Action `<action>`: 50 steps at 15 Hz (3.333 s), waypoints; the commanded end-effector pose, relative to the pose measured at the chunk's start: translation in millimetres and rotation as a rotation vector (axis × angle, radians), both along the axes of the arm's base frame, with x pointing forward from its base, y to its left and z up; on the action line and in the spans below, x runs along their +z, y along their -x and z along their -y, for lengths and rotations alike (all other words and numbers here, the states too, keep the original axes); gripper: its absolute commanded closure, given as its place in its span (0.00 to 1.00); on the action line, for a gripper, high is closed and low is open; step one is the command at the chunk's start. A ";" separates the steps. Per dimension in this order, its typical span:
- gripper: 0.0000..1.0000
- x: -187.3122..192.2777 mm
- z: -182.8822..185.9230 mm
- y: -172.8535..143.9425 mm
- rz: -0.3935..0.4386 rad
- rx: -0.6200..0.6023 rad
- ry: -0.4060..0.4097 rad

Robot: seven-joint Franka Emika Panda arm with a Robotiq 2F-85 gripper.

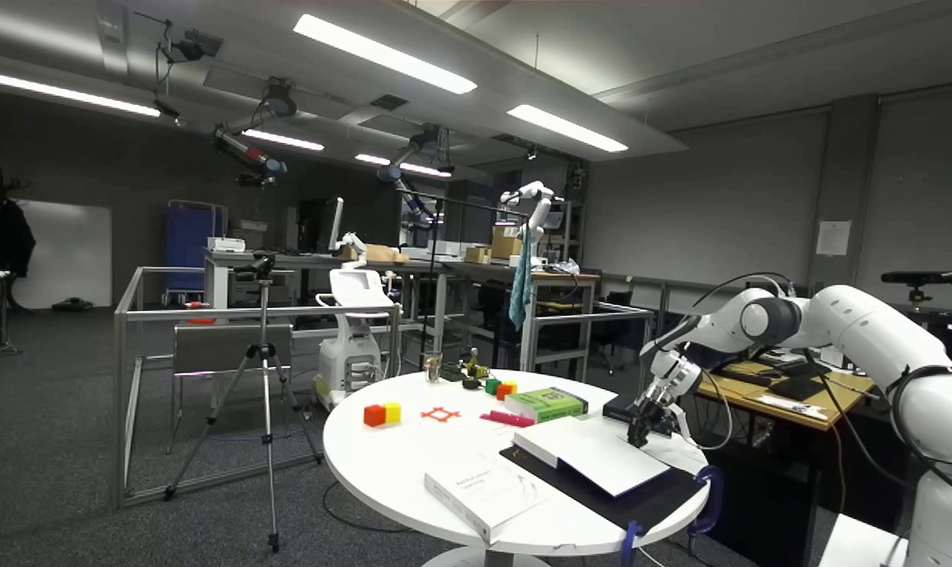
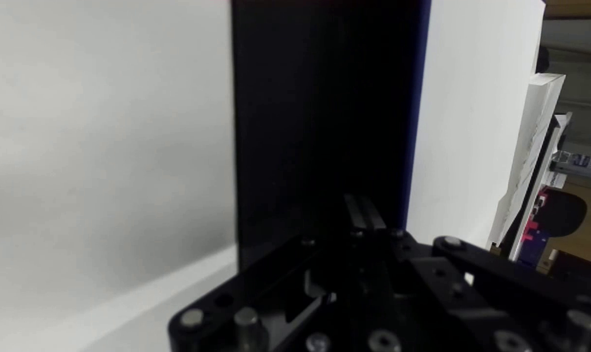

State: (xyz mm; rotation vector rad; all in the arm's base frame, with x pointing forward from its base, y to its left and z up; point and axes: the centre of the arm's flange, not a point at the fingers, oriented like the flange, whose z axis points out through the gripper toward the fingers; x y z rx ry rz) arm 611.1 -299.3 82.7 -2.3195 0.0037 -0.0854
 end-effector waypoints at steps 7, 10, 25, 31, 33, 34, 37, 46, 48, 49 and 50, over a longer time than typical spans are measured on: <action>1.00 36.1 1.2 -0.2 0.066 0.037 -0.030; 1.00 45.0 1.3 -3.2 0.084 0.052 -0.038; 1.00 89.4 -2.1 -18.8 0.142 0.083 -0.098; 1.00 107.8 2.7 -25.9 0.177 0.060 -0.102; 1.00 112.7 4.4 -28.5 0.189 0.052 -0.102; 1.00 114.7 5.5 -30.3 0.194 0.048 -0.102; 1.00 119.1 11.4 -35.2 0.207 0.027 -0.101; 1.00 141.9 30.1 -36.2 0.264 -0.020 -0.039; 1.00 153.7 36.6 -31.3 0.295 -0.040 0.015; 1.00 160.4 40.6 -30.0 0.308 -0.051 0.048; 1.00 168.9 44.5 -28.2 0.321 -0.062 0.087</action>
